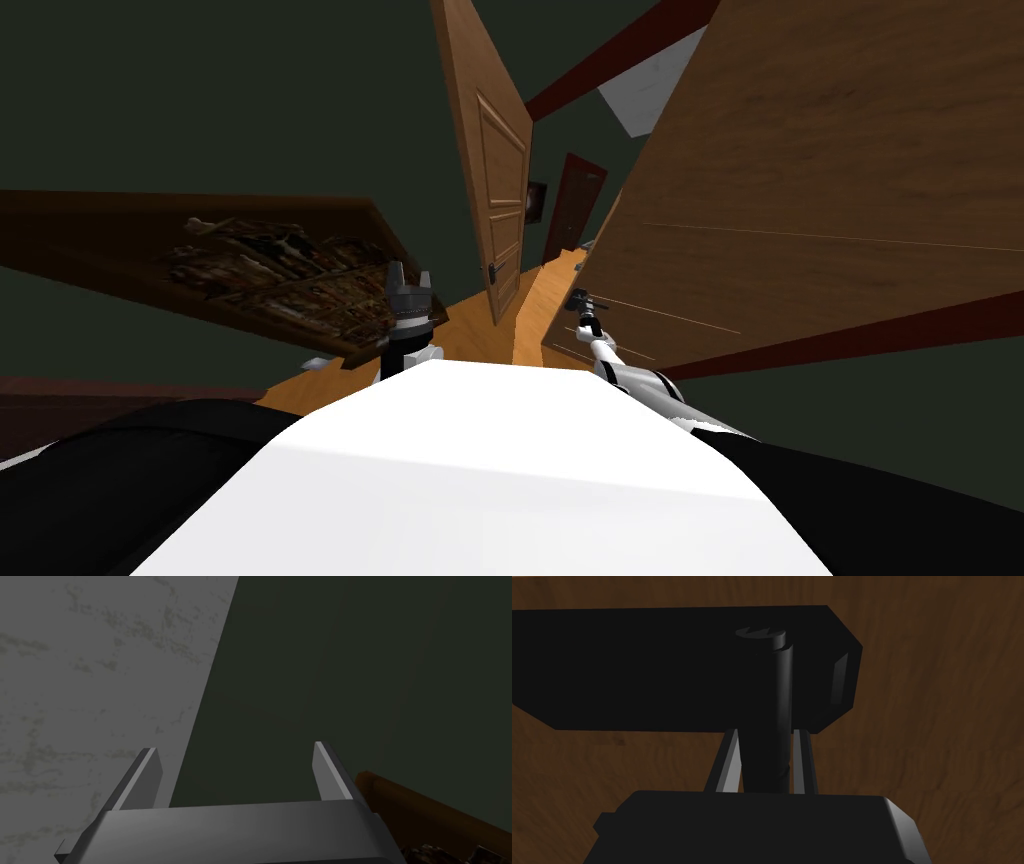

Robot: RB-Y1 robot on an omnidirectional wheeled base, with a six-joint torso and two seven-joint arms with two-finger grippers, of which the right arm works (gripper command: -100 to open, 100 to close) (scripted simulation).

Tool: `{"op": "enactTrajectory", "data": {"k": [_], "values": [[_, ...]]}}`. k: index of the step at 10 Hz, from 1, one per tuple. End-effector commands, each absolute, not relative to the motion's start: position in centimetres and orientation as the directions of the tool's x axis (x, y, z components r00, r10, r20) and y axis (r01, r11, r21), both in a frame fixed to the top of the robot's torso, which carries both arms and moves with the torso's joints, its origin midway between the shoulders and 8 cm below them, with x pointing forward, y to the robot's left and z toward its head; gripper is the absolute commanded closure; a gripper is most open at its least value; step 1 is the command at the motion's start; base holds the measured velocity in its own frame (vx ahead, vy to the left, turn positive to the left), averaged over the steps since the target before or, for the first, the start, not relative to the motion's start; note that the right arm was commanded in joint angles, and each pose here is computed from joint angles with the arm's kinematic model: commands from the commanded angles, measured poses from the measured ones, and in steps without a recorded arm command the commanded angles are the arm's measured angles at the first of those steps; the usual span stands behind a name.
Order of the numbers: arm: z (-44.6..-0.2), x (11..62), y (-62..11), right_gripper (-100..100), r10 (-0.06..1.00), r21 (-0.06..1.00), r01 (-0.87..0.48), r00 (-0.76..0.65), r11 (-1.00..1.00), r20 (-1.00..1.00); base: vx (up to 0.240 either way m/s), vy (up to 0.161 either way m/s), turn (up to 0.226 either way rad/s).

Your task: Pull the door open

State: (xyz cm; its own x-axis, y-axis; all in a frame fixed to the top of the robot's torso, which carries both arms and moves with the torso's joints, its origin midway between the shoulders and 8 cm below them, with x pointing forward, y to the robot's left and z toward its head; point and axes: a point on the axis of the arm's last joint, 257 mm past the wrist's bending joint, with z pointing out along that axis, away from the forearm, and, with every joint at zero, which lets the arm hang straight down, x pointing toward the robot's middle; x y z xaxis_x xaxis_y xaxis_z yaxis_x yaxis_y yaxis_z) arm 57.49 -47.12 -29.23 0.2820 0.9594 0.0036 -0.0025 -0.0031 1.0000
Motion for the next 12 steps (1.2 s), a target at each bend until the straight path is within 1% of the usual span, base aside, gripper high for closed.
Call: {"op": "enactTrajectory", "data": {"k": [1, 5, 7, 12], "values": [[-29.4, 57.4, -47.0, 100, 0.963, 1.0, 0.001, 0.271, -0.002, 0.002, -0.204, -0.033, 0.1], [-29.3, 57.6, -46.3, 100, 0.97, 1.0, 0.0, 0.243, 0.0, 0.0, -0.192, -0.051, 0.085], [-29.6, 57.7, -45.3, 100, 0.974, 1.0, 0.005, 0.225, -0.005, 0.004, -0.105, -0.023, 0.073], [-29.4, 57.9, -44.4, 100, 0.983, 1.0, 0.001, 0.184, -0.002, 0.002, -0.207, -0.054, 0.095]]}}
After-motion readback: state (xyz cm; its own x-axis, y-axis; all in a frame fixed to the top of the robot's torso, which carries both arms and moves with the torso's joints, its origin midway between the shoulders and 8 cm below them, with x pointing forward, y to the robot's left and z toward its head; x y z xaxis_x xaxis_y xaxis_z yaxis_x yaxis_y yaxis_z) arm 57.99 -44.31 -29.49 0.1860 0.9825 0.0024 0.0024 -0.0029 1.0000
